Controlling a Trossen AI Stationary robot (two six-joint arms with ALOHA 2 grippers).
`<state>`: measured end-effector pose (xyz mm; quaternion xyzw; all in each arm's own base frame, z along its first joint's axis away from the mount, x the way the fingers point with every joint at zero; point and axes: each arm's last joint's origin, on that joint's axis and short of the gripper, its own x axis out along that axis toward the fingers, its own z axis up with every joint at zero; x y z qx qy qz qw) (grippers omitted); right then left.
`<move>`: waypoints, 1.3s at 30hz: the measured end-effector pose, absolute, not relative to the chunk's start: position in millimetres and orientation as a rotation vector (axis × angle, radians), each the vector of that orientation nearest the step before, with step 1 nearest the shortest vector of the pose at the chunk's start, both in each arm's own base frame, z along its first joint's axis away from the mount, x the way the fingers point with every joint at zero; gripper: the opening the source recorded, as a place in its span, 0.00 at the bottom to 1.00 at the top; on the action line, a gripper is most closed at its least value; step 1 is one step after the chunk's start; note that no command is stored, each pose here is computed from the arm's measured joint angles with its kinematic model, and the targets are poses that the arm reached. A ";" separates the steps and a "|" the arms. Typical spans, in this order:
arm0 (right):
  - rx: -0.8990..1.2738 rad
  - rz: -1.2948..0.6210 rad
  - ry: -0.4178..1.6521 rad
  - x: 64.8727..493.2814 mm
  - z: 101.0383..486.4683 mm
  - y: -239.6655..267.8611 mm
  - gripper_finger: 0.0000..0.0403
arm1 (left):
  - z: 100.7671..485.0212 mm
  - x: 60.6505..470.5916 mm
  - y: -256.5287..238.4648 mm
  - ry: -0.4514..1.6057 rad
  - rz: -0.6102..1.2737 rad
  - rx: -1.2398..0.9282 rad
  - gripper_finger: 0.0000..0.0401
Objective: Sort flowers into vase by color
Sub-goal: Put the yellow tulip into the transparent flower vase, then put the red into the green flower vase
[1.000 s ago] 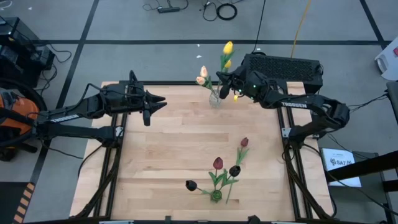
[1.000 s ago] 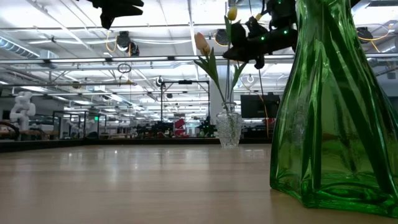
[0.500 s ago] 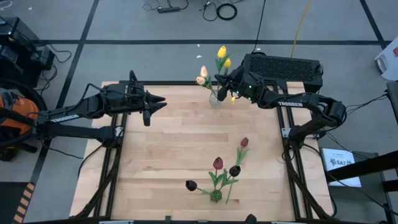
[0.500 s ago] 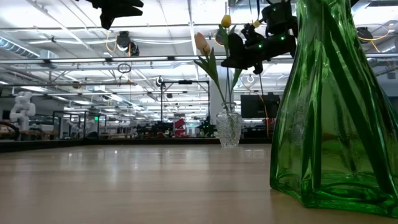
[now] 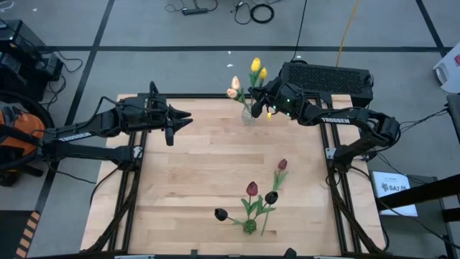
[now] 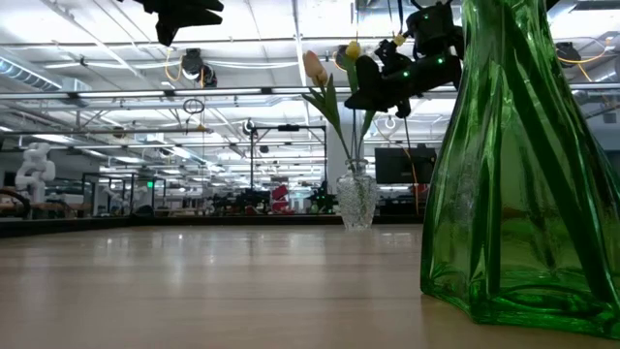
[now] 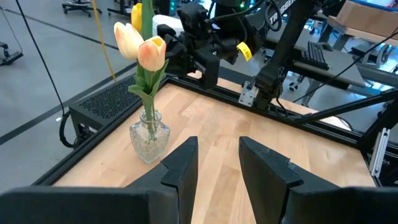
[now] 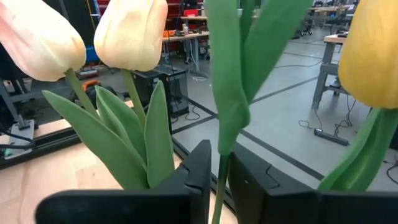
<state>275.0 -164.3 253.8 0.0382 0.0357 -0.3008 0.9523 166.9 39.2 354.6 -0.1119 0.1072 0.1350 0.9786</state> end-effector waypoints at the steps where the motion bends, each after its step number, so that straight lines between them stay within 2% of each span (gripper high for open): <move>1: 0.078 -0.611 0.073 275.0 253.8 -164.3 0.11 | 354.6 166.9 39.2 0.216 0.272 -0.225 0.31; 8: 0.080 -0.610 0.082 273.5 255.2 -163.0 0.20 | 354.6 166.9 39.2 0.215 0.272 -0.227 0.31; 20: 0.033 -0.580 0.241 263.5 257.3 -149.3 0.35 | 354.7 167.0 39.2 0.215 0.272 -0.227 0.31; 34: -0.003 -0.518 0.358 261.2 255.1 -132.7 0.37 | 354.8 167.1 39.2 0.214 0.272 -0.226 0.31; 39: 0.029 -0.518 0.462 257.8 245.5 -130.4 0.37 | 354.8 167.0 39.1 0.214 0.270 -0.227 0.31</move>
